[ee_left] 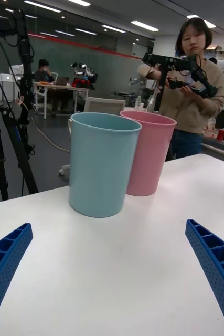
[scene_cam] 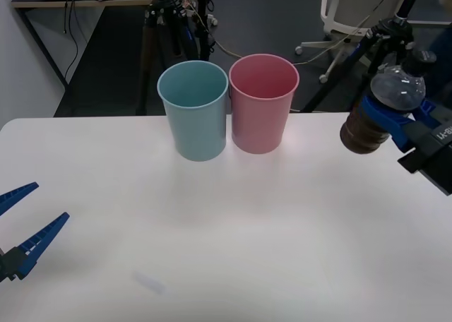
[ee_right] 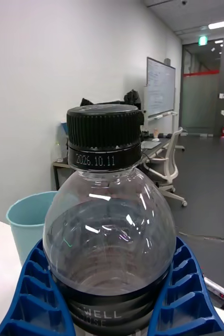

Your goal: Grasp the object on the table and drop it into the matching bin: aluminum can to the light blue bin, PET bottle to the pink bin.

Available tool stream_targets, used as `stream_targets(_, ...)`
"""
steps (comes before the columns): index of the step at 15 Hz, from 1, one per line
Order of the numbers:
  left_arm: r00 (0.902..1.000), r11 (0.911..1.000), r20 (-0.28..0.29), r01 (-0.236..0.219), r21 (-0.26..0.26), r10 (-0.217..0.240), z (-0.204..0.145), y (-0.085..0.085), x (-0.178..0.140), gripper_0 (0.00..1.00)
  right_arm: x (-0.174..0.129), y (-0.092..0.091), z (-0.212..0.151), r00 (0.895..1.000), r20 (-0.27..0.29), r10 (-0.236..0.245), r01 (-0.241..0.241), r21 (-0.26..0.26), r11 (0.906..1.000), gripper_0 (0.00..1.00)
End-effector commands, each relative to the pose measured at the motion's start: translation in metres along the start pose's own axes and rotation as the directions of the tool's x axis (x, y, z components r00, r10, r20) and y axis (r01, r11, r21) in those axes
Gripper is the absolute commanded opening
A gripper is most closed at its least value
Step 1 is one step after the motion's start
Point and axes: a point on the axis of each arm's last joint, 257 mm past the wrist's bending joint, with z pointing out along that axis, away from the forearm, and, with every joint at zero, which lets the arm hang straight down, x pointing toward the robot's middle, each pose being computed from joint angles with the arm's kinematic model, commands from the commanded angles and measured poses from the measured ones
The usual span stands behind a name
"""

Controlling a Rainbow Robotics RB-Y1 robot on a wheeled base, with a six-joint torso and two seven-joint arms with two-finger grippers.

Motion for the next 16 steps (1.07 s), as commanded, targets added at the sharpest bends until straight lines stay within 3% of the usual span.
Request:
stream_targets(1, 1.0000, 1.0000, 0.000, 0.000, 0.000, 0.000, 0.000, 0.000, 0.000, 1.00, -0.018, 0.003, 0.012, 1.000, 0.023, -0.017, 0.018, -0.029, 0.9994, 0.00)
stream_targets(4, 1.0000, 1.0000, 0.000, 0.000, 0.000, 0.000, 0.000, 0.000, 0.000, 1.00, -0.036, 0.014, 0.029, 0.998, 0.044, -0.033, 0.037, -0.083, 0.9959, 0.00)
stream_targets(7, 1.0000, 1.0000, 0.000, 0.000, 0.000, 0.000, 0.000, 0.000, 0.000, 1.00, -0.047, 0.006, 0.049, 0.998, 0.055, -0.043, 0.048, -0.093, 0.9945, 0.00)
stream_targets(11, 1.0000, 1.0000, 0.000, 0.000, 0.000, 0.000, 0.000, 0.000, 0.000, 1.00, -0.044, -0.022, 0.088, 0.997, 0.047, -0.059, 0.063, -0.082, 0.9947, 0.00)
stream_targets(16, 1.0000, 1.0000, 0.000, 0.000, 0.000, 0.000, 0.000, 0.000, 0.000, 1.00, -0.047, -0.043, 0.142, 0.998, 0.032, -0.044, 0.047, -0.081, 0.9956, 0.00)
